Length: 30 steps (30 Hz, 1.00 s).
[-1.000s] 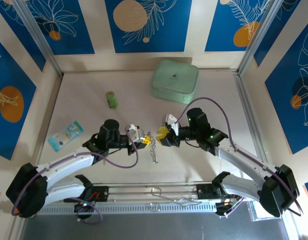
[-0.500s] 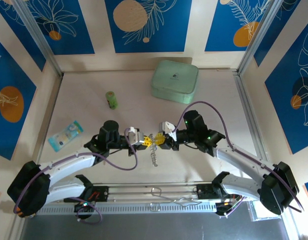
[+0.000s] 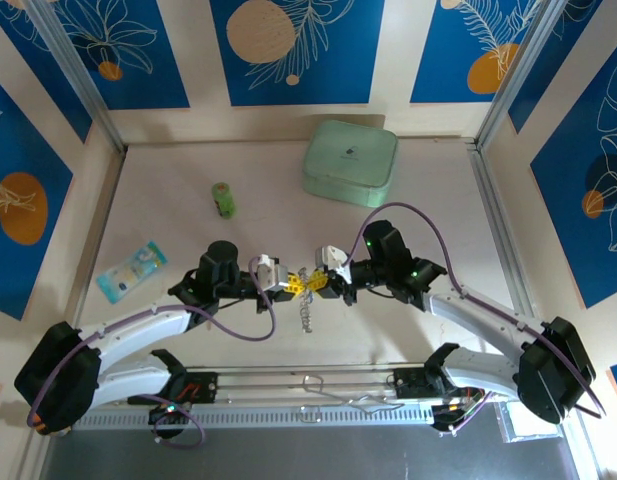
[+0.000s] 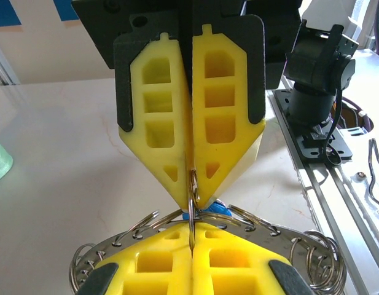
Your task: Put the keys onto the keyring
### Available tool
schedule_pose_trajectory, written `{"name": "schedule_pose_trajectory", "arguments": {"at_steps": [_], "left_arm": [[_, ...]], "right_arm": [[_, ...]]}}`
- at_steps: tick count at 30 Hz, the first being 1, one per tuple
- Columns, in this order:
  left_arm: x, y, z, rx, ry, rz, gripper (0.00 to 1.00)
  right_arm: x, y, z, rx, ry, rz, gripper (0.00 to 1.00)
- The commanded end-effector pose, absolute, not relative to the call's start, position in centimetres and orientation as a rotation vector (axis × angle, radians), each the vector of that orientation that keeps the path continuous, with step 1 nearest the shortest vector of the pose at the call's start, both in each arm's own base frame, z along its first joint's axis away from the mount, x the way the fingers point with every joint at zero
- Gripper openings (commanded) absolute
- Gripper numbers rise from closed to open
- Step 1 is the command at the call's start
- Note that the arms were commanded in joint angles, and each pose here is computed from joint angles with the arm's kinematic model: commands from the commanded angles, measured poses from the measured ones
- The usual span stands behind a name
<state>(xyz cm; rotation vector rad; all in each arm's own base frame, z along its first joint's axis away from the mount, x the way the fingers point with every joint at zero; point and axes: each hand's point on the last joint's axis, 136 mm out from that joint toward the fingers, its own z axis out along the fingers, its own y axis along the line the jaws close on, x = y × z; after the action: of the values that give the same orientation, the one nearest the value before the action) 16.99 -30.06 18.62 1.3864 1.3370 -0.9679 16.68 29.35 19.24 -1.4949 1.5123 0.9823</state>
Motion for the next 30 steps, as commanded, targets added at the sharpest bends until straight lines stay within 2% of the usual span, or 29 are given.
{"name": "schedule_pose_trajectory", "arguments": {"at_steps": [1, 5, 7, 10, 22, 30], "left_arm": [[16.2, -30.6, 19.8, 1.407, 1.255, -1.002, 0.00], [16.5, -30.5, 19.6, 1.394, 1.282, -0.990, 0.00], [17.3, -30.3, 19.2, 1.366, 1.332, -0.947, 0.29], [17.7, -29.8, 18.5, 1.372, 1.383, -0.892, 0.35], [17.2, -29.6, 18.2, 1.458, 1.410, -0.878, 0.22], [16.8, -30.1, 18.1, 1.485, 1.403, -0.931, 0.09]], "right_arm": [[16.4, 30.2, 20.1, -1.527, 1.467, 1.000, 0.06], [16.4, 30.5, 20.3, -1.531, 1.458, 1.000, 0.00], [16.6, 30.3, 20.2, -1.528, 1.473, 0.979, 0.00], [17.2, 29.8, 20.1, -1.530, 1.532, 0.908, 0.00], [16.6, 29.4, 18.3, -1.726, 1.633, 0.708, 0.00], [16.3, 30.4, 18.8, -1.770, 1.595, 0.692, 0.00]]}}
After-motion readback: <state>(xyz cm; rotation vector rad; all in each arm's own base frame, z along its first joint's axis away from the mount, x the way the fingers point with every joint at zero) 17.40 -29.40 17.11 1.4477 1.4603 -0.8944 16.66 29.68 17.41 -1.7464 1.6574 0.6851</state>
